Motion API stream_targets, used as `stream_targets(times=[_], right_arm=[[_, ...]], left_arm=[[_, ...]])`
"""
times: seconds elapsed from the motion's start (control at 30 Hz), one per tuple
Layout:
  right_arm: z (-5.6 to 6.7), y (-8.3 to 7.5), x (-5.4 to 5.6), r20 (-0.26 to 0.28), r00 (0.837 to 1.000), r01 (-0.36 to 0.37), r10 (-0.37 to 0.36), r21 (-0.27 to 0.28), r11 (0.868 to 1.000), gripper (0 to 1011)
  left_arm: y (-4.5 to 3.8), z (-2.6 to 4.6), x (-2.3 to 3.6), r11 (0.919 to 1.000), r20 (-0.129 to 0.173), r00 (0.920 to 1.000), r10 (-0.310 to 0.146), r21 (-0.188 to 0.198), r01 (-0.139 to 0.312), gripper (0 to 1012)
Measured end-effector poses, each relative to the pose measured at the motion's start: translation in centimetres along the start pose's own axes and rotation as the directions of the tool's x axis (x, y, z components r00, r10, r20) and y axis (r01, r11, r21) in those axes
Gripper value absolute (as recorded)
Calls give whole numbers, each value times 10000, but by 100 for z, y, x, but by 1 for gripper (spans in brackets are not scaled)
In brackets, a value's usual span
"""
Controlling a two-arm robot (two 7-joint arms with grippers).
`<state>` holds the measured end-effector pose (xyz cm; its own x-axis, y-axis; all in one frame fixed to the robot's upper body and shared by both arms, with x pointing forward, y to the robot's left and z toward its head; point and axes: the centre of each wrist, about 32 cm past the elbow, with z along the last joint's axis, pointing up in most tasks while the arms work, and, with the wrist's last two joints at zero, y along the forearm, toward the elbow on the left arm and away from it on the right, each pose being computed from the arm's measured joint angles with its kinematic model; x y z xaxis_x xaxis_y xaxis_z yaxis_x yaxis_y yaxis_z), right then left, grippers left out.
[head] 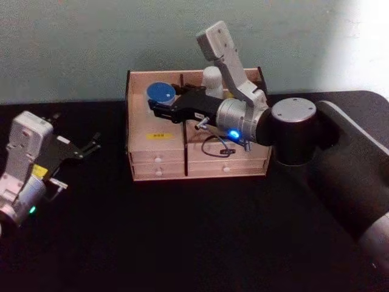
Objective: Pick up the facial cleanser and watermelon frost from the table and place them into the tiered storage box.
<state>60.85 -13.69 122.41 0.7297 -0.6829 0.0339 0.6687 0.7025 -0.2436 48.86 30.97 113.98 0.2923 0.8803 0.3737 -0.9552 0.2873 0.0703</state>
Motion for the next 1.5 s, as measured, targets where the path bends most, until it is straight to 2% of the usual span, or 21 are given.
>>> stream_targets(times=[0.37,0.83,0.93,0.97,1.2,1.5], right_arm=[[-69,90,8,-88,9999,129,-133,-435,9990,712],[-73,89,9,-95,9999,120,-125,-449,9989,715],[-72,89,9,-99,9999,115,-119,-438,9990,791],[-71,88,9,-101,9999,112,-117,-435,9990,844],[-70,88,9,-107,9999,102,-106,-427,9990,1002],[-69,88,8,-116,9999,96,-101,-423,9991,1000]], left_arm=[[0,0,0,10000,0,10000,0,0,0,1001],[0,0,0,10000,0,10000,0,0,0,1001],[0,0,0,10000,0,10000,0,0,0,1001],[0,0,0,10000,0,10000,0,0,0,1001],[0,0,0,10000,0,10000,0,0,0,1001],[0,0,0,10000,0,10000,1,0,-1,1001]])
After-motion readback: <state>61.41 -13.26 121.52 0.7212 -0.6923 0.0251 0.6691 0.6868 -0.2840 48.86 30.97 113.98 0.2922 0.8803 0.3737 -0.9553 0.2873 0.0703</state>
